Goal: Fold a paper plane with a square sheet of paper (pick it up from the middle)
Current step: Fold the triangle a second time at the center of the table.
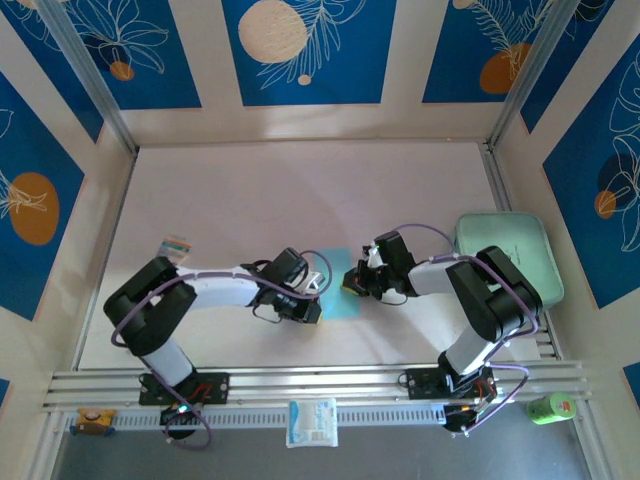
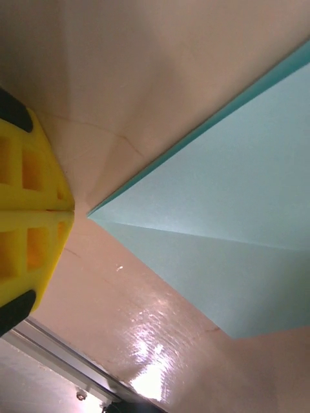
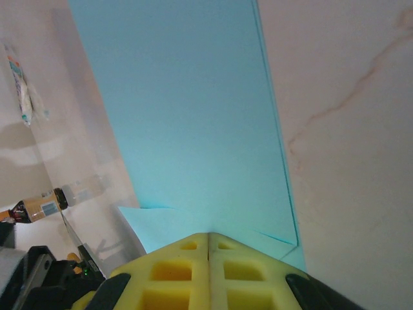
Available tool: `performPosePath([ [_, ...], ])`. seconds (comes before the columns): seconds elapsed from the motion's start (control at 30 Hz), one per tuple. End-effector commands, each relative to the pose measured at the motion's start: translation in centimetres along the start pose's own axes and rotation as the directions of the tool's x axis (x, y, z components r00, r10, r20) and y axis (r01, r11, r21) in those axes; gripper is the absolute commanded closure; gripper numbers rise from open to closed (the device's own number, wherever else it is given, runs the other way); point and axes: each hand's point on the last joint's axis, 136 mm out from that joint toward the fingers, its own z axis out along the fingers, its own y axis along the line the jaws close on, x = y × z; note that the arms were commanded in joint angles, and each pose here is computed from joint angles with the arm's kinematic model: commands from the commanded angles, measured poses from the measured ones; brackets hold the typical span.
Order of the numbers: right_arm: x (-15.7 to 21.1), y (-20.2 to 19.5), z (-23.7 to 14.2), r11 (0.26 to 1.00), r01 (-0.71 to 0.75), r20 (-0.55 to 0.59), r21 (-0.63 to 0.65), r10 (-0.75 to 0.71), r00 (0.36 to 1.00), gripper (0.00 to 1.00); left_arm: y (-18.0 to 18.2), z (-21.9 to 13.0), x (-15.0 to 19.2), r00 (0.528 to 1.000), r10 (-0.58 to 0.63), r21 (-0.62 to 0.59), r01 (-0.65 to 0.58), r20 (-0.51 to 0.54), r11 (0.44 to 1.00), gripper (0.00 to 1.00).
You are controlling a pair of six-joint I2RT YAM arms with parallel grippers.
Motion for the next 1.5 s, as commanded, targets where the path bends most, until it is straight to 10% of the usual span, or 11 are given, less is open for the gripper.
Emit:
performPosePath([
  [0.0,1.6,-4.5,-0.2,0.984,-0.101,-0.016,0.148,0.105,0.994,1.0,-2.0,-1.1,-2.5,0.996,0.03,0.041,-0.033,0.082,0.999,0.94],
  [1.03,3.0,0.1,0.6,0.998,0.045,-0.077,0.042,-0.042,0.996,0.99,2.1,3.5,-2.1,0.997,-0.081,-0.026,0.081,0.011,0.996,0.97],
  [1.47,-3.5,-2.4,-2.8,0.997,-0.077,0.054,-0.008,0.078,0.996,0.99,2.3,3.7,-1.3,0.995,-0.104,-0.018,0.104,0.001,0.994,1.0],
])
